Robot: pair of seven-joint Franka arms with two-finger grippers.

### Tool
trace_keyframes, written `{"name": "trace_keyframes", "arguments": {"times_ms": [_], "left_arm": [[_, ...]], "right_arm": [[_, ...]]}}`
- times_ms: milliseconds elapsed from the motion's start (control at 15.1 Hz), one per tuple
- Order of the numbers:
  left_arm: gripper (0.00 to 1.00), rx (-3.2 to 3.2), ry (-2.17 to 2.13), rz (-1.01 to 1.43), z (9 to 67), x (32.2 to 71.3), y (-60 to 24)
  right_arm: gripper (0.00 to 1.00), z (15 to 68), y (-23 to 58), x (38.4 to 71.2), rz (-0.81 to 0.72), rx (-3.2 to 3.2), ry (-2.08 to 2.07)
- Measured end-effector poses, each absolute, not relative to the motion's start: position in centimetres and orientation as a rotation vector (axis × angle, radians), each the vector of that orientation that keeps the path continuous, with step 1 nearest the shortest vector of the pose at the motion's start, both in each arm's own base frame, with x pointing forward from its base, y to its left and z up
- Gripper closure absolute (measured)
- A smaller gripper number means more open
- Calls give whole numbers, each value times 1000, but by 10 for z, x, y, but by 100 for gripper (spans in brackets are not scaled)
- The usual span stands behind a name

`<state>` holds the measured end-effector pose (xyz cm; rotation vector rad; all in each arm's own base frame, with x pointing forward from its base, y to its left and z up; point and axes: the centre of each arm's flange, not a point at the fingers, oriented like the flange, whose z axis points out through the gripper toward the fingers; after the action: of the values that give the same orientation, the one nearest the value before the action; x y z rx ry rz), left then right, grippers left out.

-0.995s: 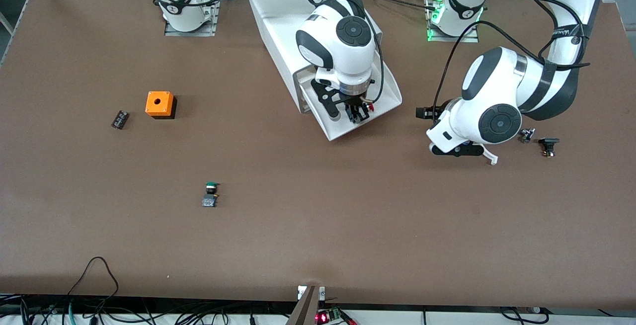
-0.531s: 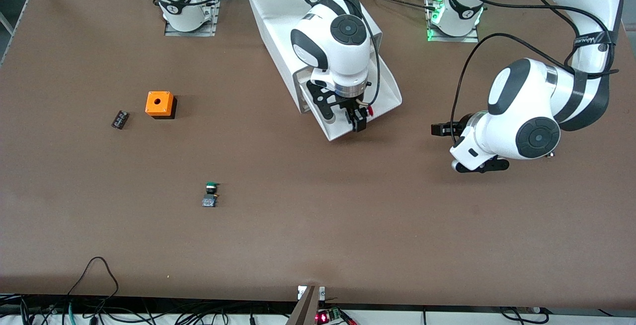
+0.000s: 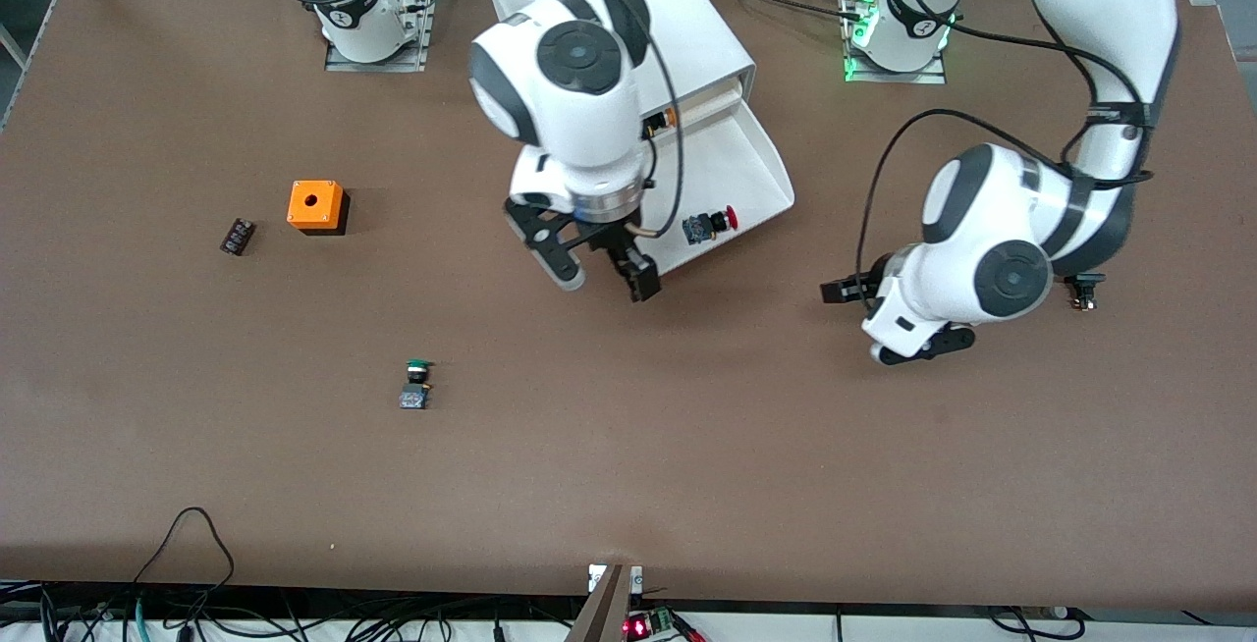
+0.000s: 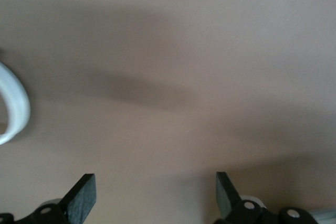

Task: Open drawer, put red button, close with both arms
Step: 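Push the drawer shut with the left gripper while the right gripper withdraws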

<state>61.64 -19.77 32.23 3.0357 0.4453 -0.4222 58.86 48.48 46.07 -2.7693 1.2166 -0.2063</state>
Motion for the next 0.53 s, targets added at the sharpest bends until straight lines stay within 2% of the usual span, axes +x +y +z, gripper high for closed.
{"name": "trace_keyframes", "arguments": {"times_ms": [531], "left_arm": [[0,3005,646,-280,292,538,-326]], "right_arm": [[0,466,333,672,-45,-2951,817]]}}
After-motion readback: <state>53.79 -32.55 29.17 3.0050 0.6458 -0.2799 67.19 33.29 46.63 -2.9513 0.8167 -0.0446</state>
